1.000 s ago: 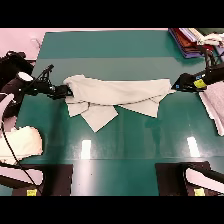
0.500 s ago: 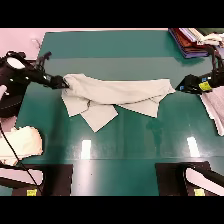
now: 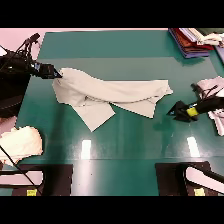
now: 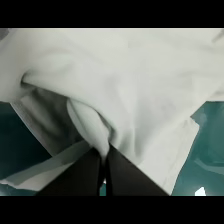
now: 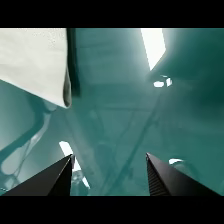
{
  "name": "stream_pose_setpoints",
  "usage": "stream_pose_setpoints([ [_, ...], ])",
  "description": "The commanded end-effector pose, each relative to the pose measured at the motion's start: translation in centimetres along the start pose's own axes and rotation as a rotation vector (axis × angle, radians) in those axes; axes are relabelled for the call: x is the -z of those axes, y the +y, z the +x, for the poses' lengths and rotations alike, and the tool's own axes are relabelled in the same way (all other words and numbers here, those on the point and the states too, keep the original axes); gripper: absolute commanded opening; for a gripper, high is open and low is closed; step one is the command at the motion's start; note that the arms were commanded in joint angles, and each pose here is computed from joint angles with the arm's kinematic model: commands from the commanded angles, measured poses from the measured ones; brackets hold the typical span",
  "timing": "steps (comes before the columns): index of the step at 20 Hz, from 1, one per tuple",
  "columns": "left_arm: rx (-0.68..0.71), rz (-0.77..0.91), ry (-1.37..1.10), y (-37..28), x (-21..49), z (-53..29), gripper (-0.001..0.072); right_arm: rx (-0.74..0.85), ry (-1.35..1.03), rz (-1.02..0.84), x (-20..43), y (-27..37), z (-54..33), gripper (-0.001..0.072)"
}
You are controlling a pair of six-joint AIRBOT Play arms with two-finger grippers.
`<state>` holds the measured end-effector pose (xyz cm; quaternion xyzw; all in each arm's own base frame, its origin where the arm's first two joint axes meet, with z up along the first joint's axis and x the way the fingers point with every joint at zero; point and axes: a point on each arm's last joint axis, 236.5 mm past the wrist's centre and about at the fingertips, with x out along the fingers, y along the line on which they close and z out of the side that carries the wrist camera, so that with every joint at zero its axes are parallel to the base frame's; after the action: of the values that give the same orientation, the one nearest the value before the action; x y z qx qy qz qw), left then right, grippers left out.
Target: Fold the shirts.
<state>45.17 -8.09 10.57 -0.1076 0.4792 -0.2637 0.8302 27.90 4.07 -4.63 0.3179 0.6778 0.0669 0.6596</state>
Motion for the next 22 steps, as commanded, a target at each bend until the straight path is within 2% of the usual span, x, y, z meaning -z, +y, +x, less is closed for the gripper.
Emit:
stream_pose_setpoints([
  [1,0.003,-0.020,0.003,-0.3,0.0,-0.3,0.0028,-0.089,0.026,0.055,0.4,1.2,5.4,0.0500],
  [3,0.002,-0.020,0.003,-0.3,0.0,-0.3,0.0028,-0.111,0.014,0.037,-0.5,2.9,7.4,0.0496],
  [4,0.002,-0.020,0.003,-0.3,0.0,-0.3,0.0028,-0.111,-0.006,0.020,-1.3,3.8,8.2,0.0446],
  [7,0.002,-0.020,0.003,-0.3,0.0,-0.3,0.0028,-0.094,-0.075,-0.045,-3.7,5.9,9.1,0.0423],
  [8,0.002,-0.020,0.003,-0.3,0.0,-0.3,0.0028,-0.096,-0.081,-0.062,-4.1,6.5,9.1,0.0362],
  [9,0.002,-0.019,0.002,-0.3,0.0,-0.3,0.0028,-0.098,-0.086,-0.078,-4.6,7.0,9.1,0.0345],
  [11,0.003,-0.020,0.002,-0.3,0.0,-0.3,0.0028,-0.106,-0.093,-0.110,-5.1,8.0,8.7,0.0176],
  [12,0.003,-0.029,0.002,-0.3,0.0,-0.3,0.0028,-0.114,-0.099,-0.148,-5.3,8.7,8.2,0.0049],
  [13,0.006,-0.048,-0.001,-0.5,-0.1,-0.4,0.0028,-0.124,-0.104,-0.185,-5.4,9.5,7.5,0.0014],
  [15,0.007,-0.054,-0.054,-1.5,-1.1,-2.0,0.0027,-0.156,-0.152,-0.291,-5.8,12.1,4.1,0.0013],
  [17,-0.021,-0.036,-0.170,-3.4,-3.5,-6.4,0.0027,-0.201,-0.276,-0.409,-6.7,15.8,-2.7,0.0013],
  [19,-0.059,0.010,-0.342,-6.4,-6.4,-13.6,0.0027,-0.239,-0.481,-0.527,-6.9,19.8,-12.5,0.0013],
  [22,-0.126,0.181,-0.654,-14.2,-8.7,-26.7,0.0027,-0.244,-0.848,-0.690,-3.8,24.5,-28.0,0.0013],
])
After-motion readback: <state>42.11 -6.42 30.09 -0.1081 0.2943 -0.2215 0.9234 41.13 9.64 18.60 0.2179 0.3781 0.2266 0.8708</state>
